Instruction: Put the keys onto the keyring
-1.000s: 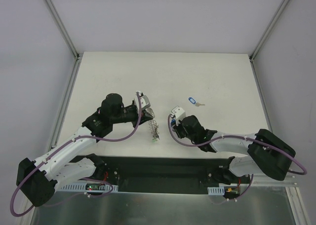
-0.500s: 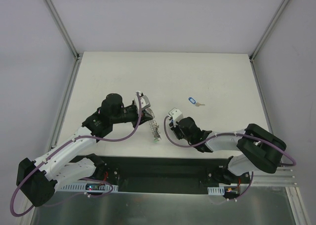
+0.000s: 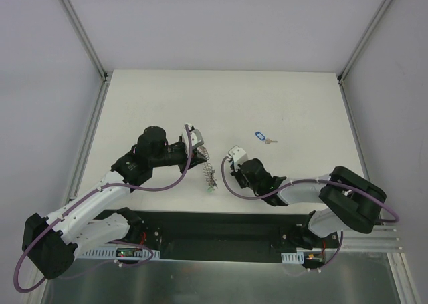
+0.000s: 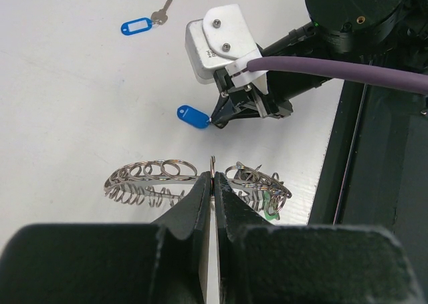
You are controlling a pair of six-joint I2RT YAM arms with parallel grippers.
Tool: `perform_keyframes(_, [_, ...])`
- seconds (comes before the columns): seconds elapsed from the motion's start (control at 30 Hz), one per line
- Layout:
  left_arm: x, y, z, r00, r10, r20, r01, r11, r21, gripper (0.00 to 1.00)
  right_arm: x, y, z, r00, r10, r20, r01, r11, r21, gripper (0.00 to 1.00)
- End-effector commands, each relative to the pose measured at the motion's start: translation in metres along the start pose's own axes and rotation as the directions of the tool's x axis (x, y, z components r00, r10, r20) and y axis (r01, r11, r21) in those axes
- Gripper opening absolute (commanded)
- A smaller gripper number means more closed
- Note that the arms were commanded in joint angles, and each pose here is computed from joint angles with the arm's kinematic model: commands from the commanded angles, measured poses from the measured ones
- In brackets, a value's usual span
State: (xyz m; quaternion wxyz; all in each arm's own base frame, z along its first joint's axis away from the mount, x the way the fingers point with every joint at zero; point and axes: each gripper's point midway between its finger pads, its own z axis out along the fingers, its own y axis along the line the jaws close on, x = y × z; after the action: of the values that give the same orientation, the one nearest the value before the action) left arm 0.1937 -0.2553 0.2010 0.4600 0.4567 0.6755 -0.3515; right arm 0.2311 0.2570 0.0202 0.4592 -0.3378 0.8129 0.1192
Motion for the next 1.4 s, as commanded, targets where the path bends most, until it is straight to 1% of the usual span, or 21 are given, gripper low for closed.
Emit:
perform_keyframes(0.0, [-0.026, -0.003, -0.003, 0.996, 0.060, 0.069, -0.061, 0.998, 0.004, 0.00, -0.022, 0.002, -0.006, 0.999, 0.007, 0.053, -0.006, 1.000, -0.005, 0.01])
perform_keyframes(0.17, [-0.025, -0.003, -0.003, 0.995, 0.069, 0.068, -0.069, 0.998, 0.003, 0.00, -0.044, 0.001, -0.023, 0.995, -0.011, 0.096, 0.013, 1.000, -0.025, 0.01])
perform_keyframes(0.23, [-0.026, -0.003, -0.003, 0.995, 0.073, 0.068, -0.074, 0.997, 0.006, 0.00, -0.042, 0.003, -0.030, 0.997, -0.031, 0.076, 0.035, 0.998, -0.046, 0.01])
perform_keyframes(0.27, [-0.026, -0.003, -0.004, 0.995, 0.077, 0.070, -0.078, 0.997, 0.007, 0.00, -0.051, 0.002, -0.036, 0.994, -0.044, 0.095, 0.049, 0.998, -0.051, 0.01])
perform_keyframes(0.33, [-0.027, -0.005, -0.005, 0.993, 0.090, 0.076, -0.091, 0.996, 0.016, 0.00, -0.050, 0.004, -0.044, 0.996, -0.068, 0.064, 0.073, 0.994, -0.077, 0.01])
perform_keyframes(0.47, [-0.030, -0.015, -0.007, 0.987, 0.125, 0.097, -0.132, 0.989, 0.068, 0.00, -0.058, 0.002, -0.073, 0.992, -0.111, 0.063, 0.117, 0.986, -0.116, 0.01])
perform_keyframes(0.53, [-0.032, -0.024, -0.010, 0.981, 0.152, 0.117, -0.165, 0.980, 0.108, 0.00, -0.069, 0.005, -0.086, 0.989, -0.119, 0.086, 0.132, 0.979, -0.154, 0.01])
perform_keyframes(0.57, [-0.033, -0.027, -0.011, 0.979, 0.161, 0.127, -0.176, 0.977, 0.122, 0.00, -0.062, 0.007, -0.094, 0.989, -0.137, 0.054, 0.144, 0.973, -0.178, 0.01])
perform_keyframes(0.63, [-0.034, -0.035, -0.014, 0.970, 0.191, 0.149, -0.214, 0.964, 0.156, 0.00, -0.077, 0.012, -0.112, 0.985, -0.144, 0.099, 0.163, 0.960, -0.229, 0.01])
perform_keyframes(0.67, [-0.034, -0.044, -0.016, 0.965, 0.201, 0.166, -0.232, 0.952, 0.199, 0.00, -0.075, 0.014, -0.119, 0.984, -0.153, 0.091, 0.172, 0.953, -0.248, 0.01])
perform_keyframes(0.7, [-0.037, -0.049, -0.018, 0.959, 0.214, 0.184, -0.252, 0.943, 0.218, 0.00, -0.082, 0.015, -0.127, 0.980, -0.157, 0.119, 0.183, 0.948, -0.260, 0.01])
perform_keyframes(0.73, [-0.035, -0.051, -0.019, 0.956, 0.224, 0.188, -0.264, 0.936, 0.231, 0.00, -0.089, 0.022, -0.135, 0.977, -0.158, 0.145, 0.196, 0.935, -0.297, 0.01])
perform_keyframes(0.77, [-0.035, -0.056, -0.019, 0.954, 0.226, 0.195, -0.272, 0.928, 0.254, 0.00, -0.090, 0.023, -0.140, 0.975, -0.165, 0.146, 0.204, 0.929, -0.309, 0.01])
perform_keyframes(0.83, [-0.037, -0.061, -0.020, 0.948, 0.238, 0.209, -0.290, 0.917, 0.272, 0.00, -0.104, 0.029, -0.151, 0.964, -0.183, 0.195, 0.242, 0.908, -0.341, 0.01])
perform_keyframes(0.9, [-0.032, -0.069, -0.022, 0.952, 0.231, 0.201, -0.286, 0.907, 0.310, 0.00, -0.111, 0.034, -0.157, 0.956, -0.202, 0.211, 0.270, 0.889, -0.370, 0.01])
perform_keyframes(1.1, [-0.025, -0.075, -0.019, 0.948, 0.253, 0.193, -0.307, 0.888, 0.342, 0.00, -0.135, 0.043, -0.169, 0.915, -0.302, 0.267, 0.390, 0.831, -0.398, 0.01])
perform_keyframes(1.27, [-0.023, -0.076, -0.017, 0.946, 0.263, 0.190, -0.315, 0.885, 0.342, 0.00, -0.147, 0.053, -0.169, 0.882, -0.357, 0.309, 0.463, 0.778, -0.424, 0.01])
perform_keyframes(1.37, [-0.023, -0.074, -0.016, 0.948, 0.262, 0.182, -0.310, 0.891, 0.330, 0.00, -0.153, 0.056, -0.167, 0.872, -0.364, 0.329, 0.479, 0.773, -0.416, 0.01])
